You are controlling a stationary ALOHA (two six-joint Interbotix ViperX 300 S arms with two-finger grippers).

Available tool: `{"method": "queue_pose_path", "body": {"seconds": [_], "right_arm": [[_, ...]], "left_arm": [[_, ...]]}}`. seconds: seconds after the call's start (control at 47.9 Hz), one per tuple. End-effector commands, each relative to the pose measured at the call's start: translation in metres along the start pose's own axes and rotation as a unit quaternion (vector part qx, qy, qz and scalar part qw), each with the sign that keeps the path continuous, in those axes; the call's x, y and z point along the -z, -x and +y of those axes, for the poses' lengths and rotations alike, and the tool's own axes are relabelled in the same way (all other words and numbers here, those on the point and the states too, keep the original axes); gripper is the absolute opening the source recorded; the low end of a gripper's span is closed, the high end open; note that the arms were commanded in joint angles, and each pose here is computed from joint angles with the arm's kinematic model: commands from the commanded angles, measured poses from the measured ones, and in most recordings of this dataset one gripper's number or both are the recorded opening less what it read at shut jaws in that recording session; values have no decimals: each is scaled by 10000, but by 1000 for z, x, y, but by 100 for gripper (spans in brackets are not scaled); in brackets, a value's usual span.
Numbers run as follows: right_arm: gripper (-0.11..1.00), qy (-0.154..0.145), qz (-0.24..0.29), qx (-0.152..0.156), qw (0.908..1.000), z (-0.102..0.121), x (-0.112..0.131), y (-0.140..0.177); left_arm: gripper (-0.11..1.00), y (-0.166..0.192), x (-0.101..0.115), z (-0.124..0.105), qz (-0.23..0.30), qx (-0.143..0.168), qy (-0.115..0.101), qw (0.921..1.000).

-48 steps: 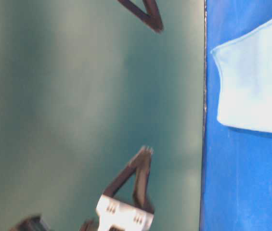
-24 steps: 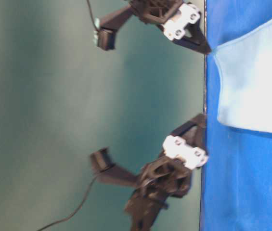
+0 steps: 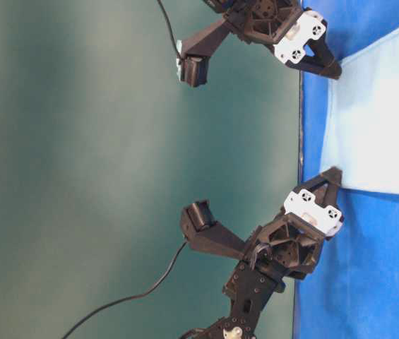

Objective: Fold the light blue towel.
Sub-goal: 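Move both grippers to the strip's top corners and grasp them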

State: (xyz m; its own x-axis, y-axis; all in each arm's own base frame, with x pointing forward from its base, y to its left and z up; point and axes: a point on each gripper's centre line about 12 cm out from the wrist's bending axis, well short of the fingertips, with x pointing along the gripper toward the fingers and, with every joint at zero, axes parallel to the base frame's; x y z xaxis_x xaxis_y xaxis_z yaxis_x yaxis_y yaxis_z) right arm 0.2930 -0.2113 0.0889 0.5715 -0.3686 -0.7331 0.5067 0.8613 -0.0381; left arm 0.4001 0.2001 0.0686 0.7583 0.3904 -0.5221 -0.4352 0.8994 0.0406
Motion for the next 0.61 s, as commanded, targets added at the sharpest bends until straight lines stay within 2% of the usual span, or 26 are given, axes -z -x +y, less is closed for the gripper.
{"method": "queue_pose_path", "body": {"seconds": [0.0, 0.104, 0.188, 0.439, 0.585], "right_arm": [[31, 25, -104, -12, 9999, 0, -4, 2], [7, 92, -157, -55, 9998, 3, -6, 2], [4, 115, -201, -89, 9997, 6, -6, 2], [4, 115, -254, -92, 9996, 6, -10, 3], [4, 128, -402, -33, 9991, 4, -21, 14]], "left_arm": [[40, 0, -9, 2, -107, -14, -5, 9999], [15, -3, -6, -1, -62, 8, -10, 10000], [2, -4, -8, -3, -78, 27, -29, 10000], [2, -2, -10, -4, -109, 39, -37, 9999], [2, 10, -29, -3, -293, 33, -48, 9996]]}}
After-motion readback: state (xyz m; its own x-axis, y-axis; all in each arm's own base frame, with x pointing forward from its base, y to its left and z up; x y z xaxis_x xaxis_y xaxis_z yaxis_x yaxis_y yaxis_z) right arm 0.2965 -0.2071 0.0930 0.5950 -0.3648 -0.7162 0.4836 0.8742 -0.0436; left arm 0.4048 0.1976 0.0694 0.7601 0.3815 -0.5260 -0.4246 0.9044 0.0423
